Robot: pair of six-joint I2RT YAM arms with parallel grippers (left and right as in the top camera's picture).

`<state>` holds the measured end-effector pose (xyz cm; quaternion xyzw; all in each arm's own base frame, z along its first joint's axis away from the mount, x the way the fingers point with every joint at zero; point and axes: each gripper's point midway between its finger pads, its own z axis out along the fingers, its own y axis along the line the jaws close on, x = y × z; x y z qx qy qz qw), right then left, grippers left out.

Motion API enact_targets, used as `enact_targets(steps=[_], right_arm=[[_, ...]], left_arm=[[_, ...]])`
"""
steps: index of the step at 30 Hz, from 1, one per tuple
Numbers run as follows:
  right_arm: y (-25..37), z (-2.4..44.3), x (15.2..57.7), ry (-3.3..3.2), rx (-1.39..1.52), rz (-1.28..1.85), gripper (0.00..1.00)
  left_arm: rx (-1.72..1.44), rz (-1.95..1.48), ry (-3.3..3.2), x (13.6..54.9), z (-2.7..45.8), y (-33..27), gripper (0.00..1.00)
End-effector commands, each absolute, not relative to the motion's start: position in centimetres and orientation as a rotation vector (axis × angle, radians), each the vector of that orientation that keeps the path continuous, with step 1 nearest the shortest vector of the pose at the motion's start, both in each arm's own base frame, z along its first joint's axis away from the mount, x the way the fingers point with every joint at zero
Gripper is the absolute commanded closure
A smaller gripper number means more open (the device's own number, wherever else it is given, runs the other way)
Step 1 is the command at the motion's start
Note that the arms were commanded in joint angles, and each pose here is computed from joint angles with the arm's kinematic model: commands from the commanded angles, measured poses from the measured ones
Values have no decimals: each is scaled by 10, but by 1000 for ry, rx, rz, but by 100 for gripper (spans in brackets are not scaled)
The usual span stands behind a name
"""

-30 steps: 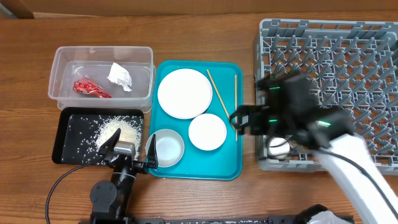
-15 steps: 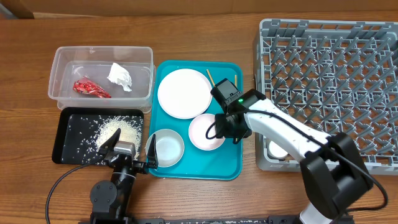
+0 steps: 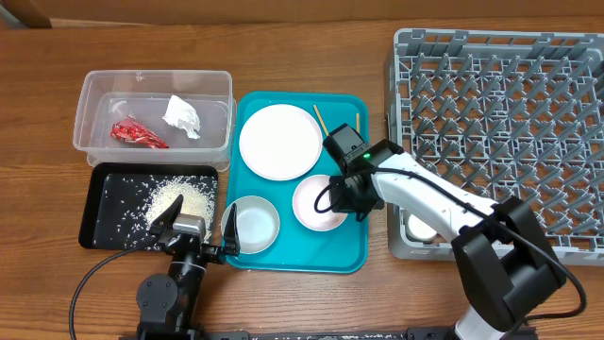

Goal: Sort waste into correct bins and load items into the dishwasher
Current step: 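Carry the pink bowl right and set it in the dish rack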

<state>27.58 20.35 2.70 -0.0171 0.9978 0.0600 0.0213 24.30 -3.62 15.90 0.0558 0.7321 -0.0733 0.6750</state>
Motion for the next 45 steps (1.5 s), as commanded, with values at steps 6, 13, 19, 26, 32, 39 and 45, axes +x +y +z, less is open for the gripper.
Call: enact_targets(steps=[6, 13, 19, 26, 32, 39, 45], right_arm=[[162, 158, 310, 2657, 32, 69, 96], [21, 290, 316, 2022, 417, -552, 96], [-53, 300, 311, 1903, 631, -846, 96], [-113, 254, 320, 1996, 775, -1064, 96], [-150, 218, 322, 2034, 810, -1317, 96], [-176, 169, 323, 2153, 836, -1425, 96], [-153, 151, 333, 2245, 746, -1367, 96]], left_arm=[[117, -167, 1643, 243, 158, -35, 0], [117, -167, 1643, 243, 158, -35, 0], [117, -167, 1643, 243, 158, -35, 0], [117, -167, 1643, 243, 158, -35, 0], [117, -167, 1643, 243, 158, -35, 0], [117, -167, 1643, 243, 158, -35, 0], [117, -167, 1643, 243, 158, -35, 0]])
